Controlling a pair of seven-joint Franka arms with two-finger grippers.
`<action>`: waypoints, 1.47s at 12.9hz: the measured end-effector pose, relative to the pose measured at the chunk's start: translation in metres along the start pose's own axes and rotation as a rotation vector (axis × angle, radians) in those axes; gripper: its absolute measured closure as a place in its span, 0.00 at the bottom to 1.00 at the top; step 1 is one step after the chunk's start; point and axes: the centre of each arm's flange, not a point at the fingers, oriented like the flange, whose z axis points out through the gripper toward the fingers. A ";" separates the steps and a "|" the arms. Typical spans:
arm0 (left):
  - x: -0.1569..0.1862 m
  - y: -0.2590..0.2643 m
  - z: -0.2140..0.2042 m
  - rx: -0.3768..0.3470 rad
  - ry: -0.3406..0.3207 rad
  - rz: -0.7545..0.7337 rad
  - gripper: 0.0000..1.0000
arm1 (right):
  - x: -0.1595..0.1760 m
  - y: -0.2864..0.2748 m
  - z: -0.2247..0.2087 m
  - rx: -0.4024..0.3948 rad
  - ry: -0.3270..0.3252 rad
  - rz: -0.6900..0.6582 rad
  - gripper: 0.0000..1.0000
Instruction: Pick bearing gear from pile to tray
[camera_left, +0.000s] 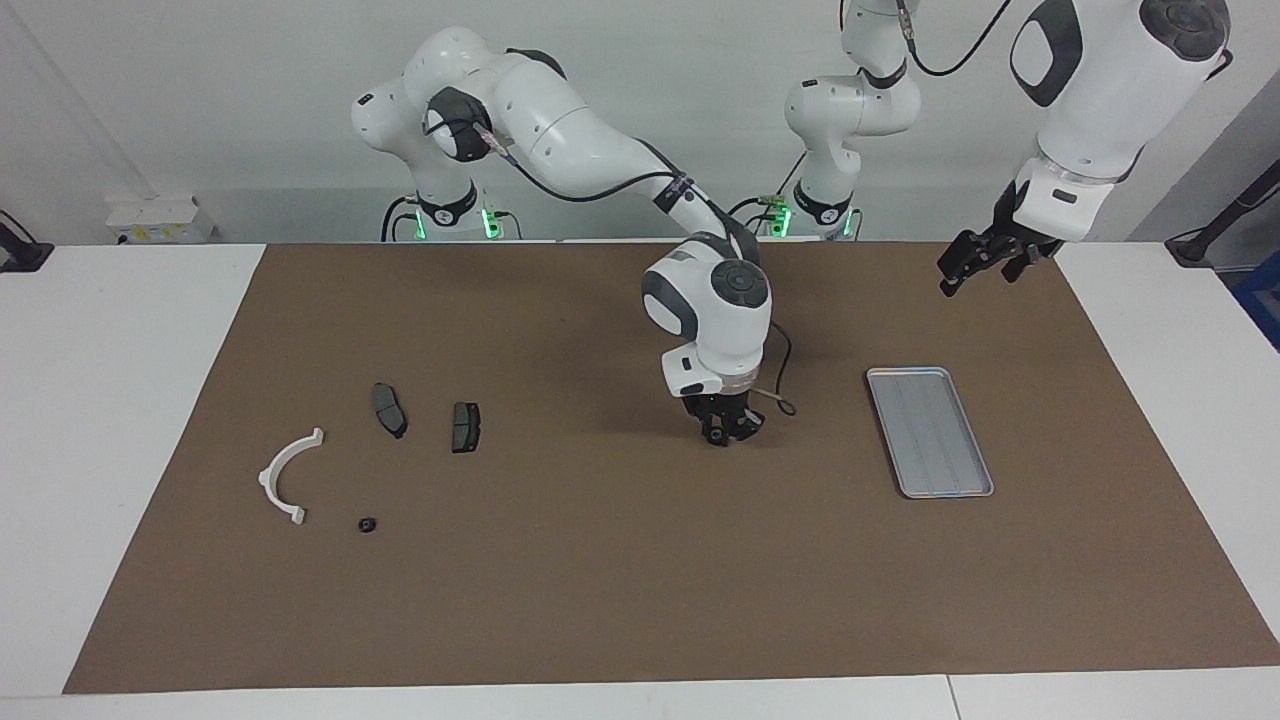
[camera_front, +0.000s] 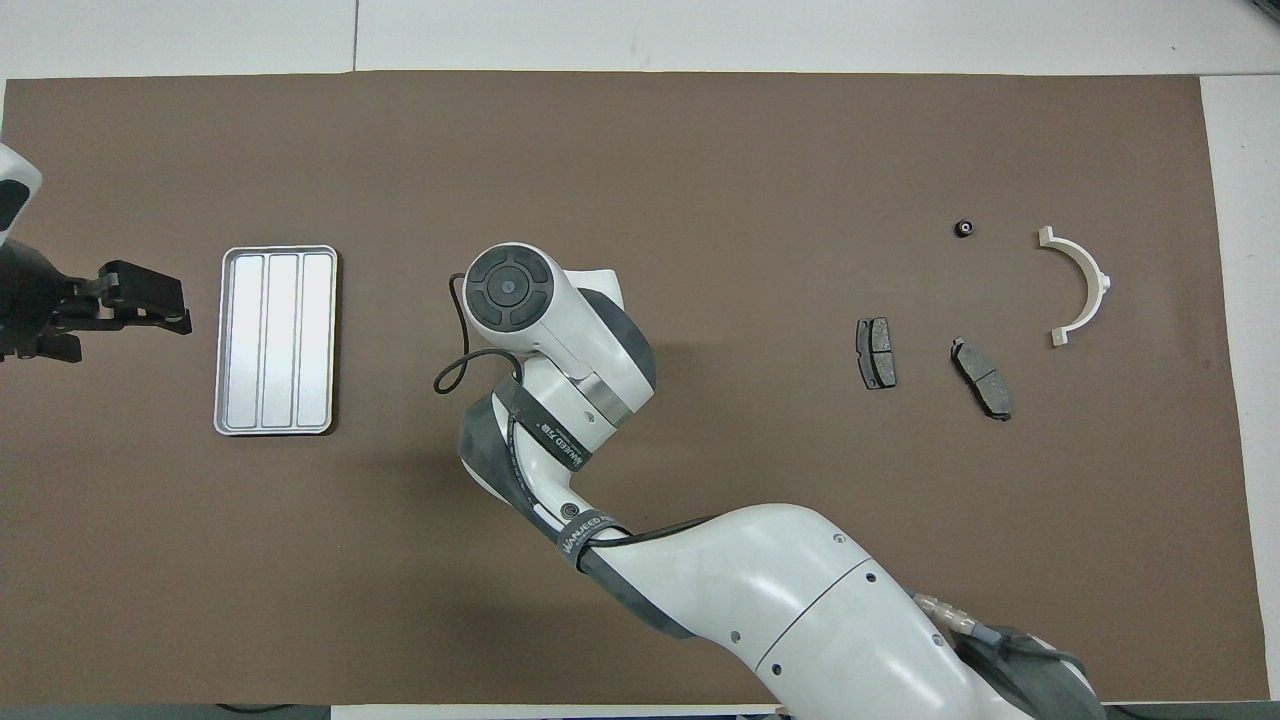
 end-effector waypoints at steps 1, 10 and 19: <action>0.000 0.000 0.000 0.000 0.000 0.000 0.00 | 0.008 0.002 -0.001 -0.003 0.005 0.010 0.44; -0.004 0.012 0.000 0.001 0.000 0.023 0.00 | 0.283 0.156 -0.150 -0.067 -0.031 -0.485 0.00; -0.043 0.152 0.054 -0.128 0.149 -0.278 0.00 | 0.430 0.318 -0.082 -0.101 -0.138 -0.567 0.00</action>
